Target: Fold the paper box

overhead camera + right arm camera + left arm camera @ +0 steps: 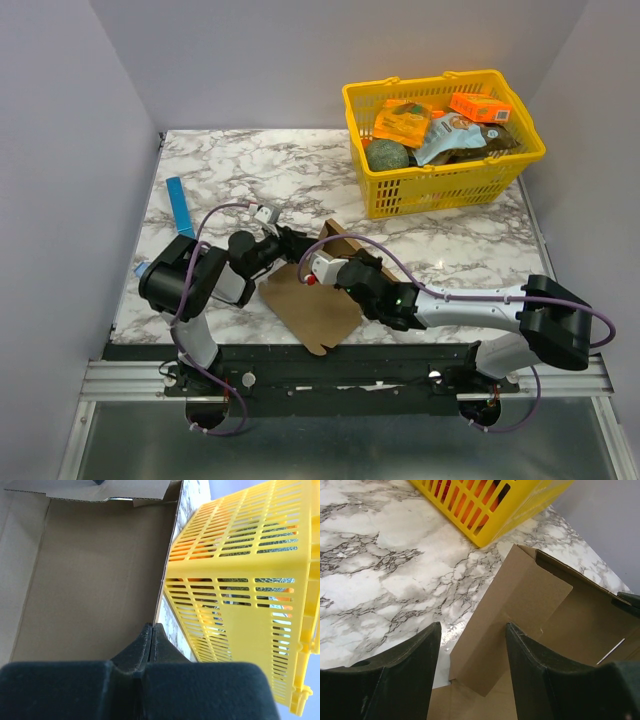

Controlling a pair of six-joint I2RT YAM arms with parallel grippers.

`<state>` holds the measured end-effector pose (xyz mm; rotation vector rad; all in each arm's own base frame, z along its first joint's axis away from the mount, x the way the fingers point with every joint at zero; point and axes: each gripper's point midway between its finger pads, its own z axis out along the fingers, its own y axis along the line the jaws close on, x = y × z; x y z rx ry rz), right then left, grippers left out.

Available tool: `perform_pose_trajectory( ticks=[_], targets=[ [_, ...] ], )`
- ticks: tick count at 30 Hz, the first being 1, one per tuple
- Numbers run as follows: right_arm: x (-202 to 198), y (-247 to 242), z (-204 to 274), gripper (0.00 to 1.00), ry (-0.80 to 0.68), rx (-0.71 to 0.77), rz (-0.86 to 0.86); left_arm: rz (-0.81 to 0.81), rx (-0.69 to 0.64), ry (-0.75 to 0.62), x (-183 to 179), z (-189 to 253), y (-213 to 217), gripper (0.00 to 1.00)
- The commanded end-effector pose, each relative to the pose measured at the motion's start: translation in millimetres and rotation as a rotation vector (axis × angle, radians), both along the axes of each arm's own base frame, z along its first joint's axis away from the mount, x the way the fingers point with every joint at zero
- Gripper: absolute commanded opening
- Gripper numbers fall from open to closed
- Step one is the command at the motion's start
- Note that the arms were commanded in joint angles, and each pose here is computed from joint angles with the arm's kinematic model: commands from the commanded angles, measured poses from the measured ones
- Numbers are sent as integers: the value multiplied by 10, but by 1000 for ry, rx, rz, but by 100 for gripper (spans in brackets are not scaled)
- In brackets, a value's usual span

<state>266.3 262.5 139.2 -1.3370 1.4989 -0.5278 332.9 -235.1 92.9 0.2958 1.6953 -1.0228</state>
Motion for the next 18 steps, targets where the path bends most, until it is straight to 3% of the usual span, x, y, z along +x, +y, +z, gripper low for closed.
perform_pose_trajectory(
  ticks=[1,18],
  targets=[
    [-159,174,-207,1,86,-15,102,-88,-64,-188,-31,421,-194,61],
    [-160,168,-211,1,86,-16,100,-131,-62,-189,-59,419,-295,70]
  ],
)
